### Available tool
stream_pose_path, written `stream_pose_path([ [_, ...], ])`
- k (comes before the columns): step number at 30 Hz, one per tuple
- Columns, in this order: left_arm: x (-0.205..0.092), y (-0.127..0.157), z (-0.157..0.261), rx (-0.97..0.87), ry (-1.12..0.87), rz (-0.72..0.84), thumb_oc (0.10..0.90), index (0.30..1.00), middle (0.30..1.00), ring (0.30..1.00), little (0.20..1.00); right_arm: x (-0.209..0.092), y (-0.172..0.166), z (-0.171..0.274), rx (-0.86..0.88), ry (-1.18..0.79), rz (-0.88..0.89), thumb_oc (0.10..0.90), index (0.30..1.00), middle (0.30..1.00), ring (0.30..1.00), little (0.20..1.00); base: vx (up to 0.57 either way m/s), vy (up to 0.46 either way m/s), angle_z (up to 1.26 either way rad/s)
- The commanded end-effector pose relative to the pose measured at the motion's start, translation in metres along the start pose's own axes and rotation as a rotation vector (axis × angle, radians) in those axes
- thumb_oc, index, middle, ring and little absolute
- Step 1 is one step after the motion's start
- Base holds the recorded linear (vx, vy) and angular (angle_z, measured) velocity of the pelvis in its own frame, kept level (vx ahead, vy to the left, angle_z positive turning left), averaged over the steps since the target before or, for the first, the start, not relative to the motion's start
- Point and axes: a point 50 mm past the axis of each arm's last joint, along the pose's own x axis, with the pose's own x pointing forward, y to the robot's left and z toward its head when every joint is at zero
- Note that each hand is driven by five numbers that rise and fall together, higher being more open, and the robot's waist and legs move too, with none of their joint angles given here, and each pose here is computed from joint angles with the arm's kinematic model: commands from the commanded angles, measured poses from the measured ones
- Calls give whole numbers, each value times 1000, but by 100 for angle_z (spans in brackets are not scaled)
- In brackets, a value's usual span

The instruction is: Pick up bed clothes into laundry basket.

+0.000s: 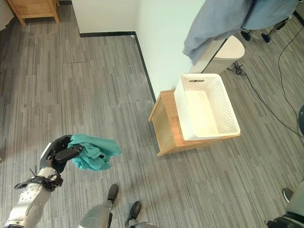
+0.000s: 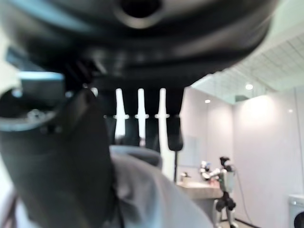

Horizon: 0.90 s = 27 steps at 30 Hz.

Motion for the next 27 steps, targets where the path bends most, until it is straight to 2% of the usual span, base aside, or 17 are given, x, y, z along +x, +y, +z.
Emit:
stream_pose_path([
  [1, 4, -3, 54, 44, -226, -83, 400, 300, 300, 300, 300, -12, -81, -35, 40, 144, -278, 400, 300, 300, 300, 300, 9, -15, 13],
  [5, 4, -1, 58, 48, -239, -80, 400, 300, 300, 300, 300, -16, -84, -47, 49, 182, -289, 400, 300, 300, 300, 300, 20, -23, 12],
  [9, 5, 0, 64, 49, -264, -68, 400, 300, 300, 300, 300, -17, -87, -46, 208, 152, -329, 400, 300, 300, 300, 300, 36, -27, 7],
  [22, 5, -7, 65, 57, -263, -103, 400, 300, 300, 300, 300, -21, -84, -65, 212, 217, -301, 400, 300, 300, 300, 300, 3, -11, 3],
  [27, 7, 0, 75, 84, -295, -90, 400, 300, 300, 300, 300, -22, -83, -68, 199, 229, -307, 400, 300, 300, 300, 300, -34, 4, 3],
])
